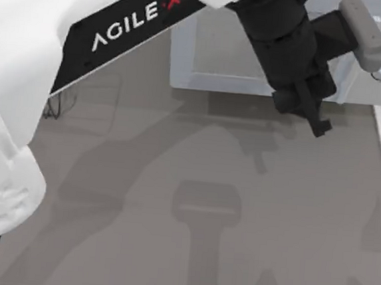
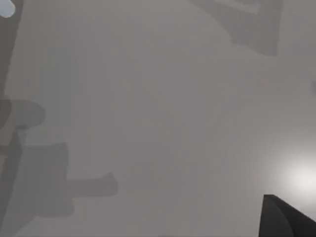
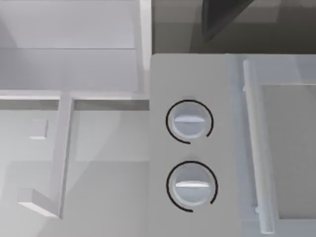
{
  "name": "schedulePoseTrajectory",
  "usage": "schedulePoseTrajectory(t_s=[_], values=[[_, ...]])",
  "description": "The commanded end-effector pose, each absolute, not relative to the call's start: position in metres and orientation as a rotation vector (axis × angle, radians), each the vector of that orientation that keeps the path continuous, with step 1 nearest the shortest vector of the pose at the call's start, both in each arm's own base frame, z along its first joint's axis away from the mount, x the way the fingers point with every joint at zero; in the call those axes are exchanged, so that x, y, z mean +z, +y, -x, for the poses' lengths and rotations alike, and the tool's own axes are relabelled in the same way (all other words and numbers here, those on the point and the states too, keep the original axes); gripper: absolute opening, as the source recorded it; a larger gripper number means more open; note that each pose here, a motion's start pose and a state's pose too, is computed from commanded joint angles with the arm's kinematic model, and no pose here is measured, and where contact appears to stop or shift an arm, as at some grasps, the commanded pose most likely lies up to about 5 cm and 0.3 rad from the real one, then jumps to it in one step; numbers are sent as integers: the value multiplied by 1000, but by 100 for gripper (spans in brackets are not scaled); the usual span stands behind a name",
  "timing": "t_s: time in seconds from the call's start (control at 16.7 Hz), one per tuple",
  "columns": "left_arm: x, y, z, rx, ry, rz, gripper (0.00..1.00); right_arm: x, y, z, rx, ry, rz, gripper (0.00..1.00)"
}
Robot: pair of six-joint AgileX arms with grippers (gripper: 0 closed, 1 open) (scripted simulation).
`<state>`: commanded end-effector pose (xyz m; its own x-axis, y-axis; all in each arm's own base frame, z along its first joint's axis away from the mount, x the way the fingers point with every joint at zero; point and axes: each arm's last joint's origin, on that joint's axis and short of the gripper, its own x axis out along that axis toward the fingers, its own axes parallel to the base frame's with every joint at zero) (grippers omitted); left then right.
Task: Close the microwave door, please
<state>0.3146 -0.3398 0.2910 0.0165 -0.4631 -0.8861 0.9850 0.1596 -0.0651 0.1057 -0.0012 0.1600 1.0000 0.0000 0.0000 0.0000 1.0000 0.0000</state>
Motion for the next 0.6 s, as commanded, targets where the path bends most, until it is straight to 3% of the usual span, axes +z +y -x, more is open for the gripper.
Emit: schedulePoseTrajectory(t_s=[0.24, 0.6], values=[[280, -349, -314, -1296, 992, -720, 0, 160, -1, -106, 0, 0, 0, 100], [306, -350, -318, -1268, 876, -716, 0, 160, -1, -106, 0, 0, 0, 100]])
